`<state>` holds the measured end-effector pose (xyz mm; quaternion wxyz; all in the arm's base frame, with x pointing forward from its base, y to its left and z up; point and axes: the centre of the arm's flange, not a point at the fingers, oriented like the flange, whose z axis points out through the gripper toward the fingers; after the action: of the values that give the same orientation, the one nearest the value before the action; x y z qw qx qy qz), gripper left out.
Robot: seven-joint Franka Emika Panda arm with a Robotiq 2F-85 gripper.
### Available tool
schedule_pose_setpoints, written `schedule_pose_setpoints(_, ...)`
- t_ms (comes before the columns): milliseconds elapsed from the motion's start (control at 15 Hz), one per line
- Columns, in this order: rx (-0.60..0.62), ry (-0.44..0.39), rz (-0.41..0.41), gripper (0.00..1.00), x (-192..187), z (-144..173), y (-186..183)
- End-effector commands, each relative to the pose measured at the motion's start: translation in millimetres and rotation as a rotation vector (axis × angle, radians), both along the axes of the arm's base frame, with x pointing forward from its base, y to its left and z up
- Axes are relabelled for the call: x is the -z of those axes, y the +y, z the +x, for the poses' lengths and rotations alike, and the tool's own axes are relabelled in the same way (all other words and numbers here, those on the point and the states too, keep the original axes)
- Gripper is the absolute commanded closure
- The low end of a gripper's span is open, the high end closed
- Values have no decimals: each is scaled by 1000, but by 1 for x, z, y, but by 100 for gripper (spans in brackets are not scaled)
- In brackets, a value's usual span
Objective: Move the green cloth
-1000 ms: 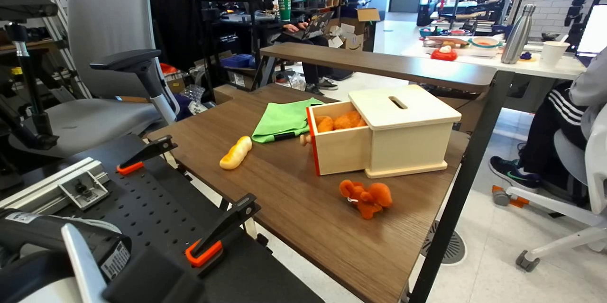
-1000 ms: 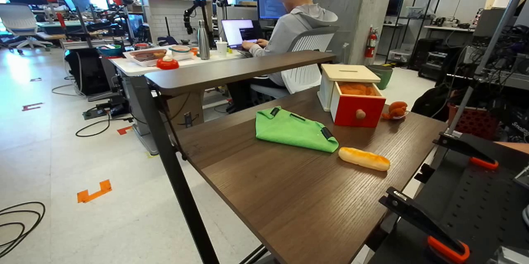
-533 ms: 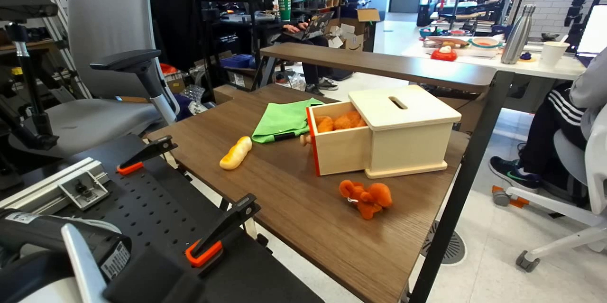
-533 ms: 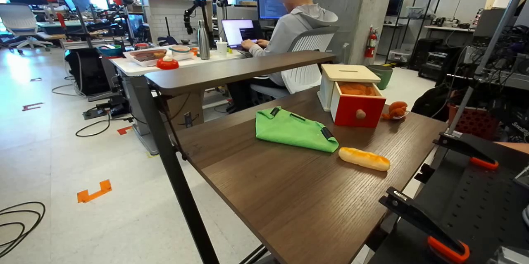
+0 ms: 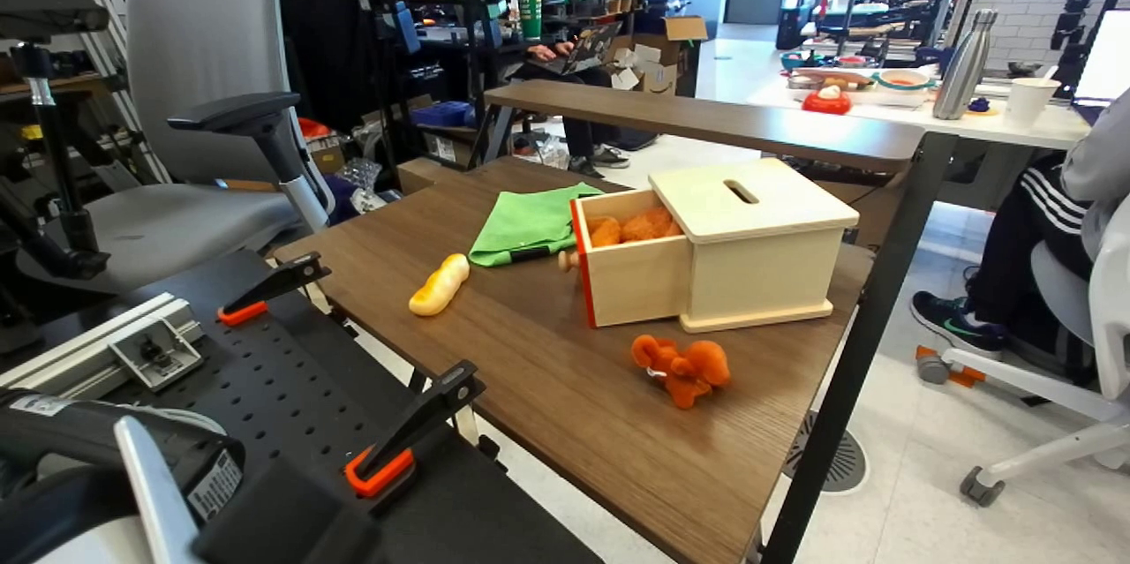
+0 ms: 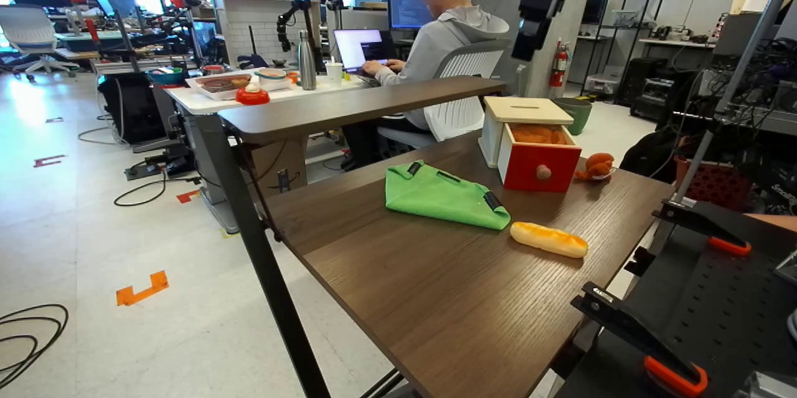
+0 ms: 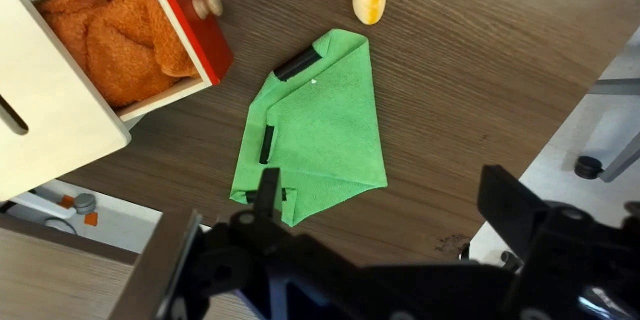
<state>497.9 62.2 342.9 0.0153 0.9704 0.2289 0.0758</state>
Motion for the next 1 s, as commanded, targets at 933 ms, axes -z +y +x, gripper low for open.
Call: schedule_pose_setpoints(933, -117, 135, -105, 0, 132, 124, 6)
